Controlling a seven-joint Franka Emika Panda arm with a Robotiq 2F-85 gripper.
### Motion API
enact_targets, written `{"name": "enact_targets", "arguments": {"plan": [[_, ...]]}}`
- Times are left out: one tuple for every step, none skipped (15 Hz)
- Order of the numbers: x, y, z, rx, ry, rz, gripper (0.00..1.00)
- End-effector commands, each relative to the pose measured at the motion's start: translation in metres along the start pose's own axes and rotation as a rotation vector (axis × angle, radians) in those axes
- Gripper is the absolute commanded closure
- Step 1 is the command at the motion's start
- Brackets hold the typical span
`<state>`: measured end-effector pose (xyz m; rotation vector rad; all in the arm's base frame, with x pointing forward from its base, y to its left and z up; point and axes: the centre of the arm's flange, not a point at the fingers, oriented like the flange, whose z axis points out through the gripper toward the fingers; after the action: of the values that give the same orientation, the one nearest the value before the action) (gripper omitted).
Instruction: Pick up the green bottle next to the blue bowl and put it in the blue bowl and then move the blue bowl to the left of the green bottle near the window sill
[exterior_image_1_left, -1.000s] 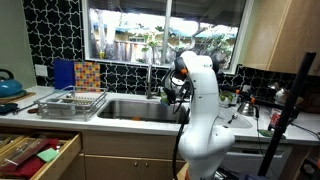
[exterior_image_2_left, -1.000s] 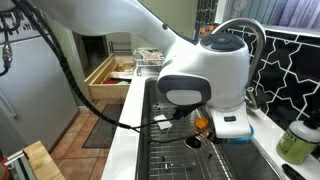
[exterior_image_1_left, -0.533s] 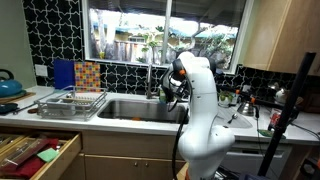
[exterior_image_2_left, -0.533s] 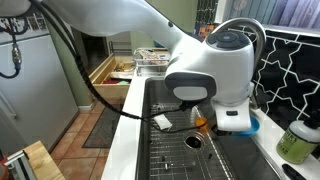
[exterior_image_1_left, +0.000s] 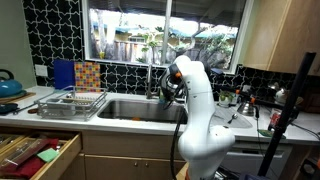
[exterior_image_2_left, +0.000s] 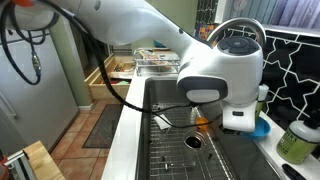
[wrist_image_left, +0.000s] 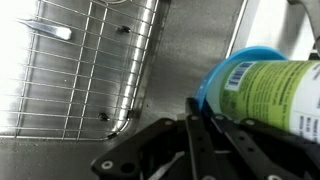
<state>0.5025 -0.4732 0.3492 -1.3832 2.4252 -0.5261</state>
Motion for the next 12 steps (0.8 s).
{"name": "enact_targets", "arguments": {"plan": [[0.01, -0.021, 0.015, 0.036, -0.014, 0.072, 0.99], [0.011, -0.023, 0.017, 0.039, -0.016, 0.085, 0.99], [0.012, -0.027, 0.02, 0.041, -0.017, 0.096, 0.99], [0.014, -0.03, 0.022, 0.038, -0.017, 0.108, 0.99], [0.015, -0.033, 0.025, 0.039, -0.015, 0.122, 0.99], [0.016, -0.036, 0.027, 0.046, -0.006, 0.137, 0.99], [0.017, -0.038, 0.028, 0.047, -0.005, 0.146, 0.99], [0.018, -0.041, 0.03, 0.05, 0.0, 0.158, 0.99], [0.019, -0.043, 0.03, 0.054, 0.001, 0.166, 0.99], [0.019, -0.045, 0.031, 0.056, 0.004, 0.178, 0.99], [0.019, -0.049, 0.031, 0.066, 0.003, 0.186, 0.99], [0.019, -0.051, 0.031, 0.072, -0.001, 0.195, 0.99]]}}
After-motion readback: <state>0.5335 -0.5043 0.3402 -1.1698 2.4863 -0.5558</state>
